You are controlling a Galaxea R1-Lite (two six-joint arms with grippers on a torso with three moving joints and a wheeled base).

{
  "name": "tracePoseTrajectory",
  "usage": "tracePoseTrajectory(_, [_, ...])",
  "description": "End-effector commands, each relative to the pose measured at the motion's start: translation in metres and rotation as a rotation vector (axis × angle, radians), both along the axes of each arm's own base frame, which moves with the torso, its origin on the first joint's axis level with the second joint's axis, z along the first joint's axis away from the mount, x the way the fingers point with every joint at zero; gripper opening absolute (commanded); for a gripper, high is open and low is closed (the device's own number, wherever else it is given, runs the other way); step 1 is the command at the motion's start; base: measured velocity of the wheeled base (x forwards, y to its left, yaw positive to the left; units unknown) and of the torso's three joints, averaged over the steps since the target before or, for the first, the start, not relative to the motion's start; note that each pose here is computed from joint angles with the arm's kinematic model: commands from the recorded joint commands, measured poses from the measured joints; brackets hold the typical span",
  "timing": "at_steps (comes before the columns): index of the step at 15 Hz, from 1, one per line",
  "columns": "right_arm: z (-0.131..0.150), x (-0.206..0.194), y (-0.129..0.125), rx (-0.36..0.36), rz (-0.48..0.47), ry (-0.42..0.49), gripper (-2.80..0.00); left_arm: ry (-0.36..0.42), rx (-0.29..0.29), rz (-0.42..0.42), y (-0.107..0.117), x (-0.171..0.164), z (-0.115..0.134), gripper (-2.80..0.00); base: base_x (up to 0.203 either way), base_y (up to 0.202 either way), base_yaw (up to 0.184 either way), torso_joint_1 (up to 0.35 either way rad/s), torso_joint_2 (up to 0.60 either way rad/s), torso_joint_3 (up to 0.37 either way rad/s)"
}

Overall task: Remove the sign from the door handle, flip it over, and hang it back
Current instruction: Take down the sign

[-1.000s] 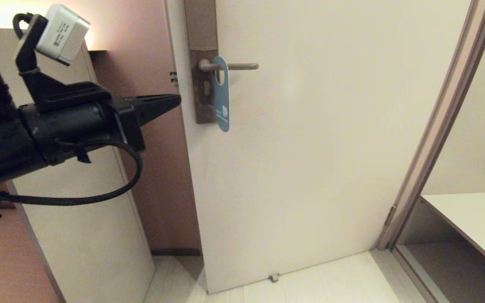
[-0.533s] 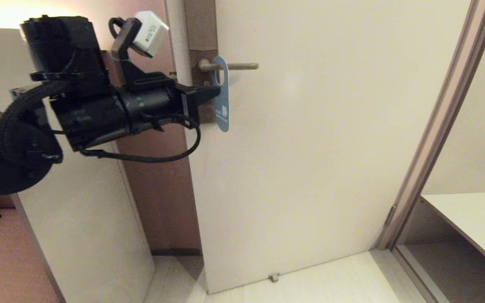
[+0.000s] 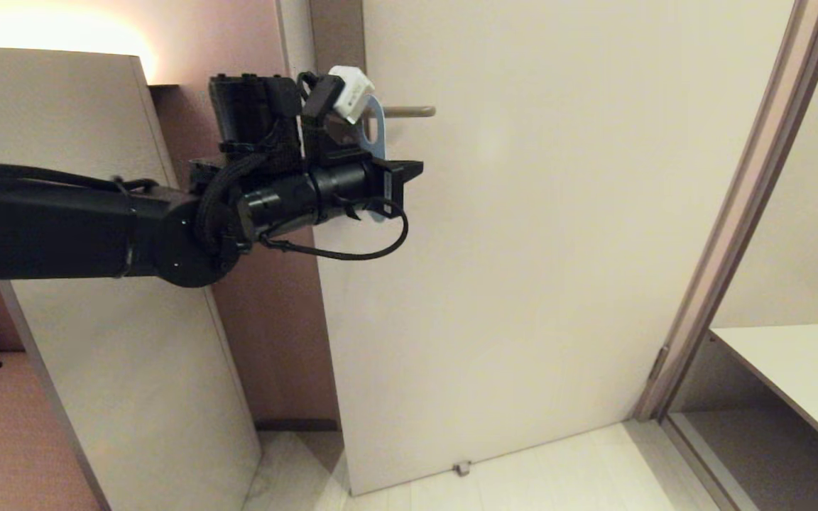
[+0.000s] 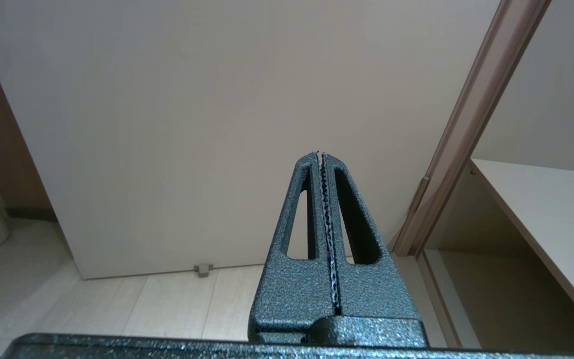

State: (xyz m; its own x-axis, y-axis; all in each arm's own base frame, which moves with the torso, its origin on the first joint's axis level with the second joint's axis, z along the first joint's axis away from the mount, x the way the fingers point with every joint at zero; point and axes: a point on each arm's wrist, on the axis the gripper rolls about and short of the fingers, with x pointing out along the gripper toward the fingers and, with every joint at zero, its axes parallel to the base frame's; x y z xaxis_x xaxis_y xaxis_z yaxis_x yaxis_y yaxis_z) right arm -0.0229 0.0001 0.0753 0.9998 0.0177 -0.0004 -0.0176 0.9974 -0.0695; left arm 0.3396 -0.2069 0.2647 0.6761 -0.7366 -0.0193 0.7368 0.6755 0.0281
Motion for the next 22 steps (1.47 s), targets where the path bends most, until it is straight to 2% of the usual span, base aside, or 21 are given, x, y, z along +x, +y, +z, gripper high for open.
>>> tracePoseTrajectory(1, [0.0, 0.0, 0.0, -0.001, 0.001, 0.001, -2.8, 0.026, 0.018, 0.009, -0.005, 0.011, -0.015, -2.8, 0.0, 0.0, 0.0, 0.0, 0.0, 0.0])
tracePoseTrajectory(7, [0.0, 0.0, 0.0, -0.001, 0.001, 0.001, -2.8, 0.001, 0.029, 0.082, 0.0, 0.009, -0.01, -2.8, 0.0, 0.0, 0.0, 0.0, 0.0, 0.0])
tracePoseTrajectory(15, [0.0, 0.0, 0.0, -0.001, 0.001, 0.001, -2.8, -0.058, 0.086, 0.197, 0.01, 0.007, -0.004, -2.8, 0.0, 0.0, 0.0, 0.0, 0.0, 0.0])
tracePoseTrajectory(22, [0.0, 0.0, 0.0, -0.001, 0.001, 0.003, -2.8, -0.031, 0.119, 0.246, 0.032, -0.002, -0.01, -2.8, 0.0, 0.0, 0.0, 0.0, 0.0, 0.0])
